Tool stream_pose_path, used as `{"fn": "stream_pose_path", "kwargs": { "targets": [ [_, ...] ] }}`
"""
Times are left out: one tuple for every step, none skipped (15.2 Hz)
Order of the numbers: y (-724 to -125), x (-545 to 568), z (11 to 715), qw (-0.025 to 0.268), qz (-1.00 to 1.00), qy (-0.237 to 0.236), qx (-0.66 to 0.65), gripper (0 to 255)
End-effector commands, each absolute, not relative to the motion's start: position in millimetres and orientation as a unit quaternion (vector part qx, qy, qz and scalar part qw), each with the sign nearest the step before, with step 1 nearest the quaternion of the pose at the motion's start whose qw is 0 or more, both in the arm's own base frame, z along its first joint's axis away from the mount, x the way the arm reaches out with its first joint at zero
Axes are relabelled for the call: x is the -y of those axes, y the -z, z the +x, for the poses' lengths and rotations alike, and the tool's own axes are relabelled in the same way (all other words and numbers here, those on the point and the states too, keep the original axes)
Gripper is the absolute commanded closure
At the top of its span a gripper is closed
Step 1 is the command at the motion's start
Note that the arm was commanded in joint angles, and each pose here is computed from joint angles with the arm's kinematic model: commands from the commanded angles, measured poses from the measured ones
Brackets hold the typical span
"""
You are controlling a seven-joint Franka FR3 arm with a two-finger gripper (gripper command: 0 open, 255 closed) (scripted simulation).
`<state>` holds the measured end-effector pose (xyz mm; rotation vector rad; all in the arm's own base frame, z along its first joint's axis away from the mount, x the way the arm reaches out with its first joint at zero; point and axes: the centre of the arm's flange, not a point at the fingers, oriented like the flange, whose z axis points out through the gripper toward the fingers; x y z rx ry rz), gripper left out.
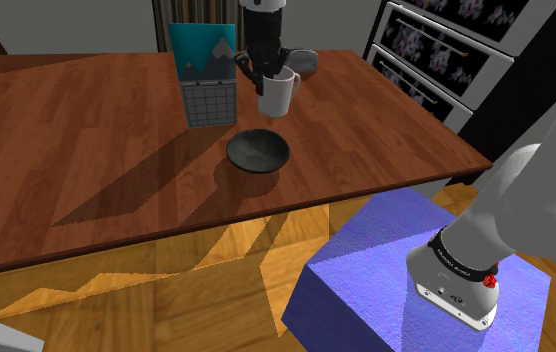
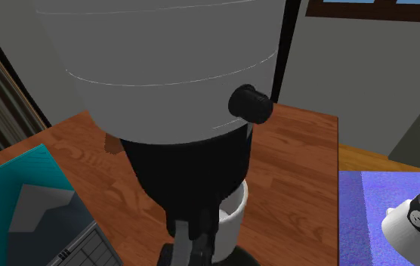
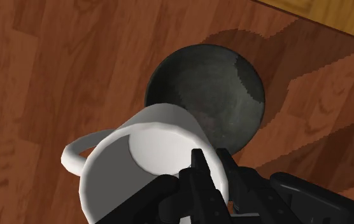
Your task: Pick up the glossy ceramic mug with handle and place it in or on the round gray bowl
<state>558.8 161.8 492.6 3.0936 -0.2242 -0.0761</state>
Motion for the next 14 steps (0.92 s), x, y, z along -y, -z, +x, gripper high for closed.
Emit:
{"fn": "stream_pose_path", "kwargs": {
  "targets": [
    [-495.2,-185.2,547.1,0.020,0.997,0.024,0.073,255],
    [-496.7,-196.7,540.9,0.020,0.997,0.024,0.073,255],
    [-497.5,-202.8,537.6,0.020,0.997,0.024,0.073,255],
    [-492.2,-202.8,537.5,0.020,0.997,0.024,0.073,255],
    [-486.9,-202.8,537.5,0.020,0.997,0.024,0.073,255],
    [-481.6,-202.8,537.6,0.020,0.997,0.024,0.073,255],
    [-476.3,-202.8,537.6,0.020,0.997,0.024,0.073,255],
    [-471.1,-202.8,537.6,0.020,0.997,0.024,0.073,255],
    [-465.8,-202.8,537.6,0.020,0.997,0.024,0.073,255],
    [-460.5,-202.8,537.6,0.020,0.997,0.024,0.073,255],
    [-455.2,-202.8,537.6,0.020,0.997,0.024,0.073,255],
    [-449.9,-202.8,537.6,0.020,0.997,0.024,0.073,255],
    [-444.7,-202.8,537.6,0.020,0.997,0.024,0.073,255],
    [-439.4,-202.8,537.6,0.020,0.997,0.024,0.073,255]
  ]
}}
